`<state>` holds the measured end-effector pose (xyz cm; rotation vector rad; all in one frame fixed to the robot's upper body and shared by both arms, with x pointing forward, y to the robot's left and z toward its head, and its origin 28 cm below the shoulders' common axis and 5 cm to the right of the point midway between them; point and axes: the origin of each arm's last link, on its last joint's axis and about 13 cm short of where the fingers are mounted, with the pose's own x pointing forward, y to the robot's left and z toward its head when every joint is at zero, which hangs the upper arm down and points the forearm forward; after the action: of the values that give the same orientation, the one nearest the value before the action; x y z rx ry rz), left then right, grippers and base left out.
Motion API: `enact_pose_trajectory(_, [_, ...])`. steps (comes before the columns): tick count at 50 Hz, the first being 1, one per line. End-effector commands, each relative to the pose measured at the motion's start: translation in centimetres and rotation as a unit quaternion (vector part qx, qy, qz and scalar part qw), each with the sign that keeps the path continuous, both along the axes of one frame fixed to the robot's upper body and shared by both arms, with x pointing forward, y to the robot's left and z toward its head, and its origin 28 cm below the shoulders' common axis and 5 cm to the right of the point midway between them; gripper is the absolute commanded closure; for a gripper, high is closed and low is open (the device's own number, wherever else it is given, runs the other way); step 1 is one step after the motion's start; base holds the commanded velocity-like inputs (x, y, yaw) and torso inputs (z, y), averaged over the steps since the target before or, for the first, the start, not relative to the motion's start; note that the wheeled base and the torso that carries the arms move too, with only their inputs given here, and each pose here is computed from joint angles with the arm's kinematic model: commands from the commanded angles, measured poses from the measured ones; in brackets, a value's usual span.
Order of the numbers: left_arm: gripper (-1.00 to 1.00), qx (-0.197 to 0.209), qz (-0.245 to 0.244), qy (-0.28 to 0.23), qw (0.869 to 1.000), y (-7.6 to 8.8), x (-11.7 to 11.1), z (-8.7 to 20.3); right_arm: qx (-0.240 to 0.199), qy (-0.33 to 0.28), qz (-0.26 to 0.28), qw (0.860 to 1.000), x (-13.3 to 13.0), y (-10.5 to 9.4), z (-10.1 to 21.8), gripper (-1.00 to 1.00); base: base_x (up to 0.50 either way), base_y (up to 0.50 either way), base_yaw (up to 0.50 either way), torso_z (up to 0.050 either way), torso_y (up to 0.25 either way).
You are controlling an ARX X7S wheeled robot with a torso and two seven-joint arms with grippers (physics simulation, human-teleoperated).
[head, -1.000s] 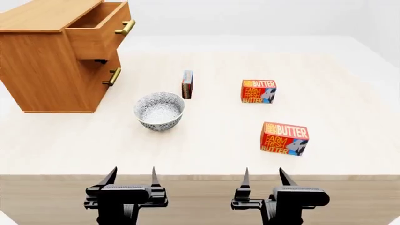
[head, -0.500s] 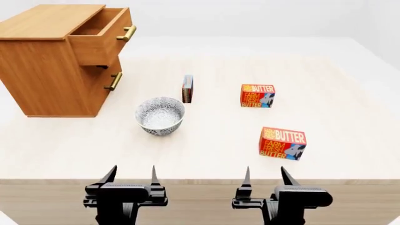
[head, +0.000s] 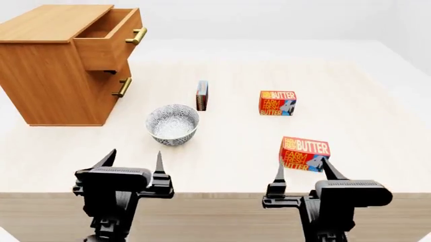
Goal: Put the chocolate pudding in the top drawer of the cabinet and close it.
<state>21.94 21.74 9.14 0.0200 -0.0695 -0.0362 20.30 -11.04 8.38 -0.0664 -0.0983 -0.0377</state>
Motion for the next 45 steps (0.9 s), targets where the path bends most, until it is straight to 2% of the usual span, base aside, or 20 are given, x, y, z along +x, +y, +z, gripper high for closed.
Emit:
enact_pose_trajectory(1, [-1.0, 0.017, -0.034, -0.014, 0.999, 0.5, -0.1, 6.4, -0.036, -0.02, -0.012, 0.999, -0.9, -1.0, 6.1, -1.0, 0.0, 0.0, 0.0, 0.0, 0.0])
enact_pose_trajectory(8, [-1.0, 0.039, -0.038, -0.016, 0.998, 1.0, 0.8, 10.8, -0.032, -0.018, -0.015, 0.999, -0.6, -2.1, 10.6, -1.0, 0.0, 0.0, 0.0, 0.0, 0.0])
enact_pose_trajectory(13, [-1.0, 0.048, -0.025, -0.022, 0.998, 1.4, 2.0, 14.1, -0.059, -0.025, -0.03, 0.998, -0.4, -2.7, 13.5, -1.0, 0.0, 0.0, 0.0, 0.0, 0.0])
enact_pose_trajectory(17, [-1.0, 0.062, -0.028, -0.028, 0.997, 1.5, 2.6, 15.9, -0.06, -0.027, -0.031, 0.997, -0.1, -2.9, 14.9, -1.0, 0.0, 0.0, 0.0, 0.0, 0.0])
enact_pose_trajectory(28, [-1.0, 0.061, -0.026, -0.04, 0.997, 1.9, 4.6, 21.5, -0.053, -0.042, -0.014, 0.998, 0.5, -3.4, 19.5, -1.0, 0.0, 0.0, 0.0, 0.0, 0.0])
enact_pose_trajectory(33, [-1.0, 0.069, -0.017, -0.061, 0.996, 2.2, 4.9, 24.2, -0.063, -0.068, -0.015, 0.996, 0.4, -3.6, 21.5, -1.0, 0.03, 0.0, 0.0, 0.0, 0.0])
enact_pose_trajectory(40, [-1.0, 0.079, -0.006, -0.079, 0.994, 2.3, 5.0, 26.3, -0.07, -0.079, -0.01, 0.994, 0.1, -3.5, 22.5, -1.0, 0.43, 0.0, 0.0, 0.0, 0.0])
enact_pose_trajectory(45, [-1.0, 0.08, -0.001, -0.085, 0.993, 2.4, 4.9, 26.6, -0.073, -0.079, -0.009, 0.994, 0.0, -3.5, 22.8, -1.0, 0.5, 0.0, 0.0, 0.0, 0.0])
